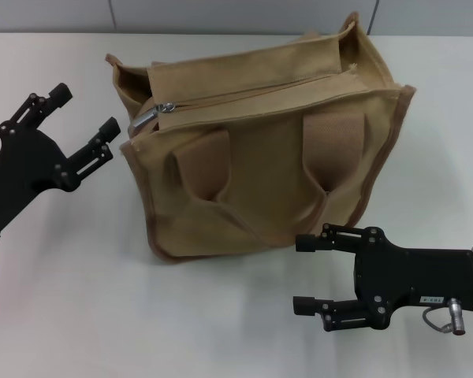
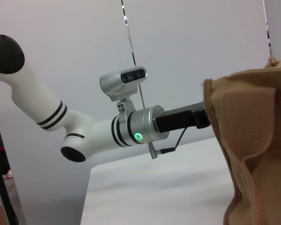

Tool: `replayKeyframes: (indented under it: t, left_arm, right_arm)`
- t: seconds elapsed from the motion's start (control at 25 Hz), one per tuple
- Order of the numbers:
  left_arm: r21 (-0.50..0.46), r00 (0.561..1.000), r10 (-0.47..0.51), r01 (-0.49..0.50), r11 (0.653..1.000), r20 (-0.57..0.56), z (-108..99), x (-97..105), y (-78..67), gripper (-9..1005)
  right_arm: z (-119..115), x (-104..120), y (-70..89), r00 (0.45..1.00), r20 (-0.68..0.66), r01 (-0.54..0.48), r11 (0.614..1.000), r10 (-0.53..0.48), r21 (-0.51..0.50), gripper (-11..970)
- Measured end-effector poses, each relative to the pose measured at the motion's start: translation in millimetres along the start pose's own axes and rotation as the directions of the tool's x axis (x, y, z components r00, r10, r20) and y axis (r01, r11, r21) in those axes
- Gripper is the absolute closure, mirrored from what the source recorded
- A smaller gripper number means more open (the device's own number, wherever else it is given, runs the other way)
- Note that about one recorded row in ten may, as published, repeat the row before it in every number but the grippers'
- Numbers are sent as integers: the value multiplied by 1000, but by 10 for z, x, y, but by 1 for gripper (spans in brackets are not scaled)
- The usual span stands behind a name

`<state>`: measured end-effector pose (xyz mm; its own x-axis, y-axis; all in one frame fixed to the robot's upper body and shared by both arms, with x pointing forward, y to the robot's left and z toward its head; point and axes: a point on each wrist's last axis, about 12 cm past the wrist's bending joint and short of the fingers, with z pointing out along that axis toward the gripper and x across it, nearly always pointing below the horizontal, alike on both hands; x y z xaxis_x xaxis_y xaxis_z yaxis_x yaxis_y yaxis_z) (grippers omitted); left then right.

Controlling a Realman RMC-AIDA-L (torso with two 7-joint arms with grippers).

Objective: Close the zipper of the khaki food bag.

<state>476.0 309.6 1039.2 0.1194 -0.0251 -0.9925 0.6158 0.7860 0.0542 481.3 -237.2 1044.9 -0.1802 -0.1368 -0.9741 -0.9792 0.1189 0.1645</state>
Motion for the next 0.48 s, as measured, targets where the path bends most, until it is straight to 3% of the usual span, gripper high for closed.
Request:
replayKeyframes:
  t: [0.16, 0.32, 0.36, 0.44, 0.48]
  left_arm:
    - [17, 999, 53, -53, 998, 12, 44, 46, -115, 181]
    - [19, 999, 17, -17, 1000, 29, 0, 2, -73, 182]
    - [45, 999, -28, 27, 999, 25, -34, -39, -23, 222]
    - [45, 999, -28, 27, 999, 25, -34, -39, -23, 302]
    - [123, 997, -75, 77, 989, -21, -36, -52, -12, 342]
  right_arm:
    - [9, -12, -11, 1000, 0, 4, 1000, -4, -3, 187]
    - [12, -18, -16, 1000, 0, 5, 1000, -5, -4, 189]
    - [9, -19, -18, 1000, -1, 6, 1000, -6, -4, 190]
    - [7, -19, -19, 1000, -2, 6, 1000, -6, -3, 191]
    - [7, -19, -18, 1000, -1, 6, 1000, -6, -3, 192]
